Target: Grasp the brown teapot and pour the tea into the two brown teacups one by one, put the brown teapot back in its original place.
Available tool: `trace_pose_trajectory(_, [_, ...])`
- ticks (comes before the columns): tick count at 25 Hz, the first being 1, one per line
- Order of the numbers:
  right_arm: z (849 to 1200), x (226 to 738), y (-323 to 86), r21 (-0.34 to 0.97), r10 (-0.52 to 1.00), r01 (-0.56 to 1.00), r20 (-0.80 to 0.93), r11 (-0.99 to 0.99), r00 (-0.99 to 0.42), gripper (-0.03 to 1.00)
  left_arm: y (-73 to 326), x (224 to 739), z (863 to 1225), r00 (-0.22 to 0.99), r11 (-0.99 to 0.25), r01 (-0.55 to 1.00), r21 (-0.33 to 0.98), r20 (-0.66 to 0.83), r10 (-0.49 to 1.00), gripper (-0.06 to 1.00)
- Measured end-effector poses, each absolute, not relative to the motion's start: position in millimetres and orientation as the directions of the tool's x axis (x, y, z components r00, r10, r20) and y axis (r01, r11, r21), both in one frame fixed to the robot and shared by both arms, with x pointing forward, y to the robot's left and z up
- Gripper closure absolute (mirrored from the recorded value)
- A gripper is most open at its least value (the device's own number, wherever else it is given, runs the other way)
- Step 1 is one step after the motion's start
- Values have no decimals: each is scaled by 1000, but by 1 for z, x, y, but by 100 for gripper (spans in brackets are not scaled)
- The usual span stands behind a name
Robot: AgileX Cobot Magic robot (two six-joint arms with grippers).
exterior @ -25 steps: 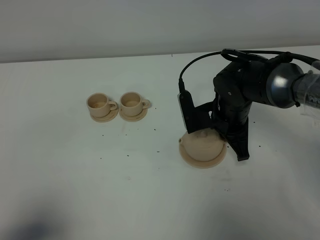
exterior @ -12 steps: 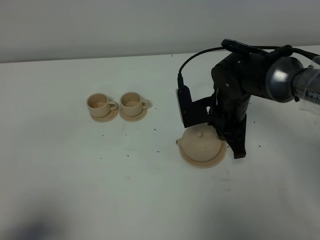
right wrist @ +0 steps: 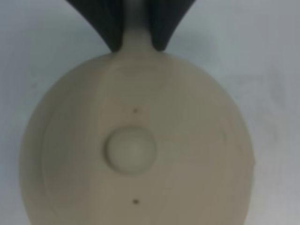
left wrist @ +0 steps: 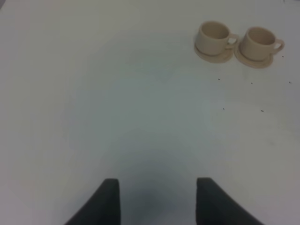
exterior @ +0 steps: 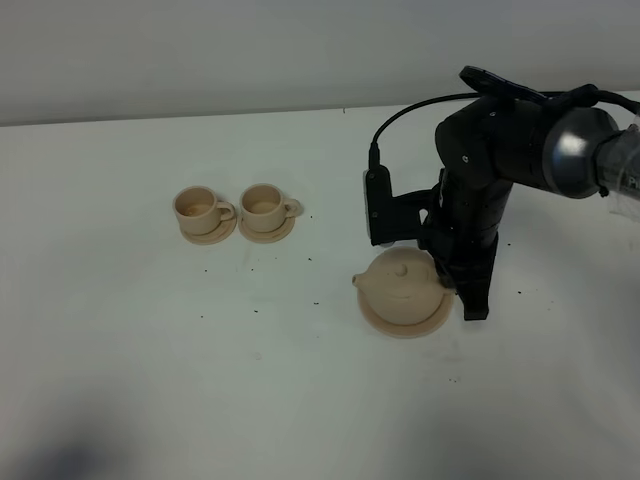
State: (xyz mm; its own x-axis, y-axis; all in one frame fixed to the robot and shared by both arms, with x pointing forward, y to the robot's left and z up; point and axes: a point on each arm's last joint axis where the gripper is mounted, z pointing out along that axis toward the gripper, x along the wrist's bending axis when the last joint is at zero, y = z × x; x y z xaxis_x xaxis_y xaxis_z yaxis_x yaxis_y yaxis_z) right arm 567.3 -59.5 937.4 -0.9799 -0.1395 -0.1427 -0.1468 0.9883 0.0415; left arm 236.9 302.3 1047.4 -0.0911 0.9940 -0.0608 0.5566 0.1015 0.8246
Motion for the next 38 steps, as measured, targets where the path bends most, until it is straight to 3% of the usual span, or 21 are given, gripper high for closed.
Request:
trace_pose_trajectory(7, [934, 568, -64, 61, -20, -26, -99, 998, -995, 86, 302, 237, 1047, -91, 101, 557, 825, -61, 994, 55])
trace_pose_trajectory(17, [930, 570, -63, 56, -13, -18, -98, 998, -995, 85, 302, 237, 1047, -91, 101, 557, 825, -61, 994, 55])
trace_pose_trajectory(27, [930, 569, -64, 47, -14, -18, -86, 999, -996, 59, 302, 237, 1047, -91, 101, 557, 825, -61, 994, 55])
trace_pose_trajectory(38, [930, 572, -67, -4, -81, -81, -121, 997, -989, 57, 302, 237, 1047, -91, 101, 557, 825, -60, 994, 55])
